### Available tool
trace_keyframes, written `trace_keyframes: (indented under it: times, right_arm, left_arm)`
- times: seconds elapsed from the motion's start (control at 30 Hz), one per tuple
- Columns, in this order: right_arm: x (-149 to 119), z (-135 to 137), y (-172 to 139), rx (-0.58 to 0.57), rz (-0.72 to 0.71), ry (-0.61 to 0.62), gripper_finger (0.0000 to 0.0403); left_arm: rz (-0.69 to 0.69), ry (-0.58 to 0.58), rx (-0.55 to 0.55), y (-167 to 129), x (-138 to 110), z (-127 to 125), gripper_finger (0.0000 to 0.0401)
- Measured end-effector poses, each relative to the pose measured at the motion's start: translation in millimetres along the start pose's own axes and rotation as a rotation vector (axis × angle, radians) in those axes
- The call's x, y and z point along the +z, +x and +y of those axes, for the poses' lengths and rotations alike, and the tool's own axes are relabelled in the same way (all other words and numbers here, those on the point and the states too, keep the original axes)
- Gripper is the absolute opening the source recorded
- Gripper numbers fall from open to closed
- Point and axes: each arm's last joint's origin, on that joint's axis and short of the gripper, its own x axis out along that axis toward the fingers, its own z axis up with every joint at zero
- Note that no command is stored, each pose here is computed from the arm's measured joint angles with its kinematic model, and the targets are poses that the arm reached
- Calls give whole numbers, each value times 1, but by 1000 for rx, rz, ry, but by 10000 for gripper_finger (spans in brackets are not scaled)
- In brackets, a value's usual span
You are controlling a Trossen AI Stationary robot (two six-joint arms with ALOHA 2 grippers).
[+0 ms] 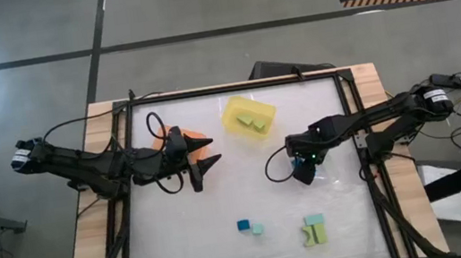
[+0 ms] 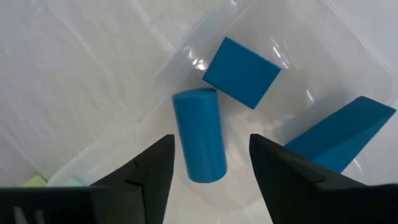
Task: Sort & place blocks by color
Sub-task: Put the light green block into the yellow bin
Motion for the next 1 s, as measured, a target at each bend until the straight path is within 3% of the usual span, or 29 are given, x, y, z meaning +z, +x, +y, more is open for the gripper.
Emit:
trace_keyframes:
  times: [0.33,0.6,0.8,1.0]
  right_arm:
    - [16,19,-35,66,-70,121,183]
    - [26,50,-81,232,-149,288,168]
    - [7,85,-103,339,-125,386,162]
    - [-33,115,-99,366,18,510,162]
  left_arm:
    - [1,-51,2,0,0,0,245]
    - [1,-51,2,0,0,0,245]
    - [1,-50,2,0,0,0,245]
    - [1,-50,2,0,0,0,245]
